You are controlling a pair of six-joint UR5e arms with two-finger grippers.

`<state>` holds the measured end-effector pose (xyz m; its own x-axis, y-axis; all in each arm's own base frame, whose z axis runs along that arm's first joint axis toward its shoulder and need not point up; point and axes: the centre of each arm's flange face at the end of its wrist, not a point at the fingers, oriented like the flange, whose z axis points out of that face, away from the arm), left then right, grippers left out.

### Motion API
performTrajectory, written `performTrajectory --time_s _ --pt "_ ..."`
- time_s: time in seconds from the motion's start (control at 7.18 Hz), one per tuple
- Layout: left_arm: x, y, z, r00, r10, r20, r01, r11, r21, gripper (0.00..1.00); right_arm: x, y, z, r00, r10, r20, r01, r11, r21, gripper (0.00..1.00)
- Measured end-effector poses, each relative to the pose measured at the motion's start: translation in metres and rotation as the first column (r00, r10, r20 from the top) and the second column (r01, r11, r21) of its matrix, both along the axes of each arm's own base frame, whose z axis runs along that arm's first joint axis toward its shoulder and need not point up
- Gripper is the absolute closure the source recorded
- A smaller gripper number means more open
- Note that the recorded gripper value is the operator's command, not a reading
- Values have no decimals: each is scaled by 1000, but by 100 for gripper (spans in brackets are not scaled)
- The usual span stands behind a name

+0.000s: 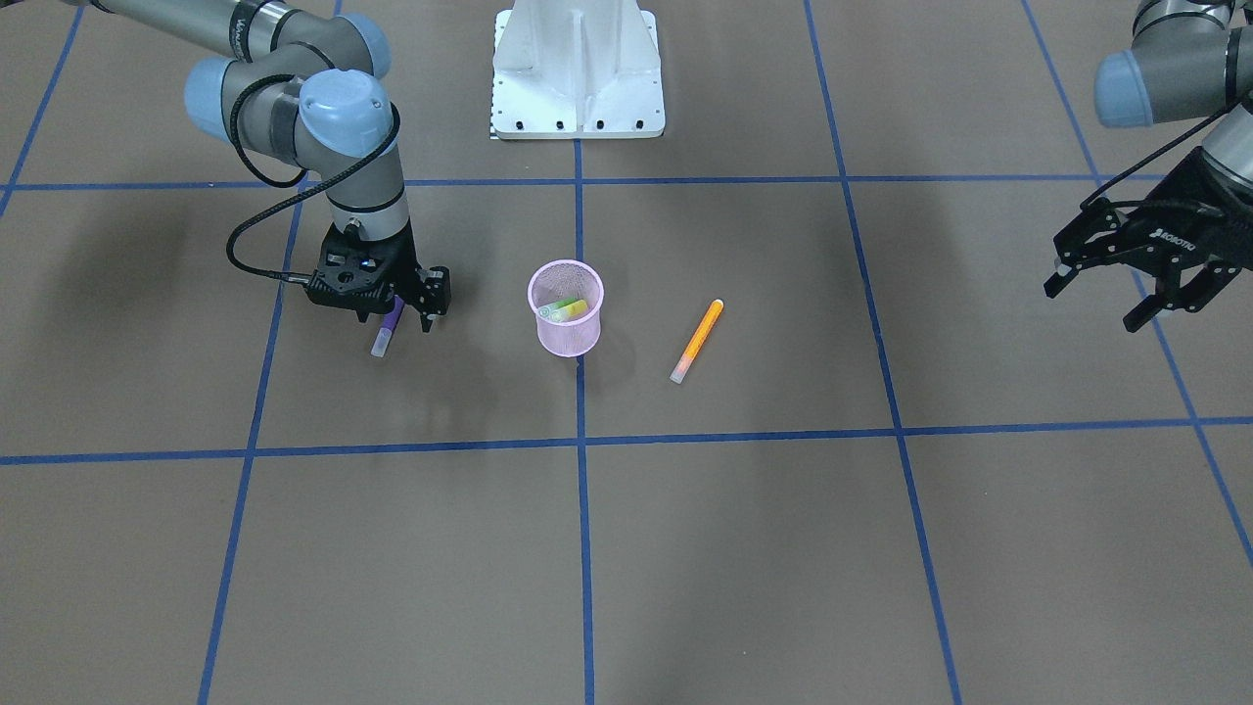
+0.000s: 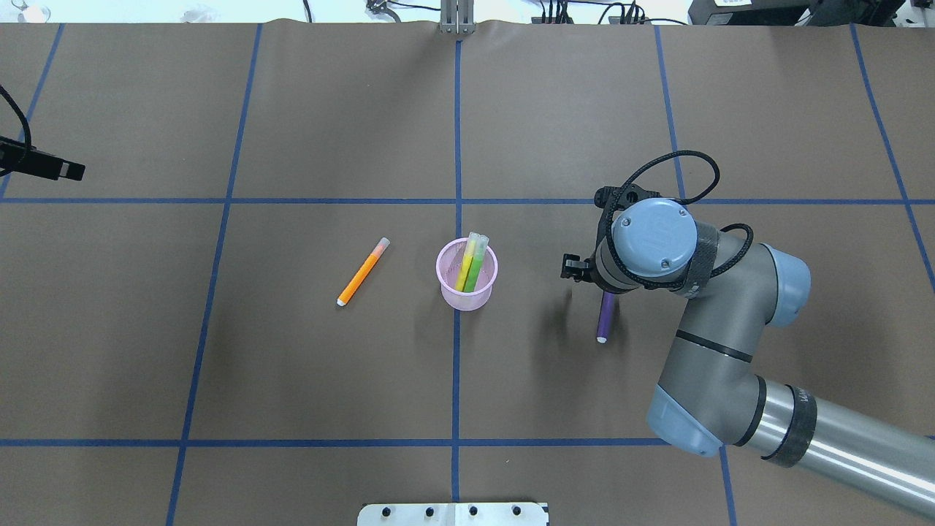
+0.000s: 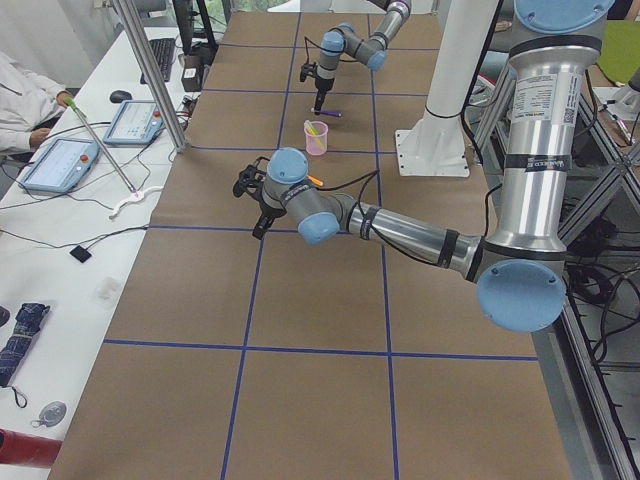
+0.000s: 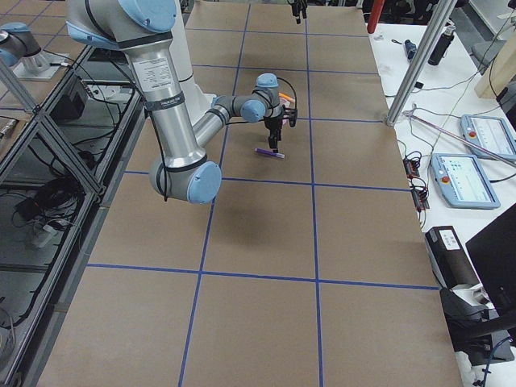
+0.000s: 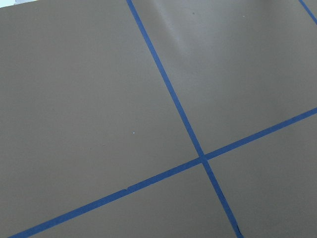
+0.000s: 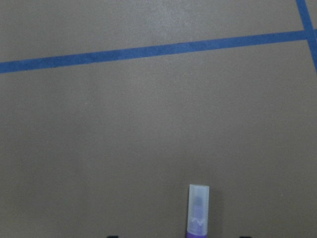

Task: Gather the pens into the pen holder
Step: 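Lower the right gripper and close on the purple marker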

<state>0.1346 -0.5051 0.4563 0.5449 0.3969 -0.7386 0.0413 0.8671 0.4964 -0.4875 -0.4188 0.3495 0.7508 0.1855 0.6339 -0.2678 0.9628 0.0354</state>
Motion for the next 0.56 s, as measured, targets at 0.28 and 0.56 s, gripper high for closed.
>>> performTrajectory --time_s 0.28,0.56 --pt "0 0 -1 1000 0 -2 0 1000 5 0 2 2 17 1000 10 -23 -10 1000 -5 68" --pt "0 0 -2 1000 -1 -4 1 1000 9 0 2 3 21 1000 11 -29 -12 1000 -7 67"
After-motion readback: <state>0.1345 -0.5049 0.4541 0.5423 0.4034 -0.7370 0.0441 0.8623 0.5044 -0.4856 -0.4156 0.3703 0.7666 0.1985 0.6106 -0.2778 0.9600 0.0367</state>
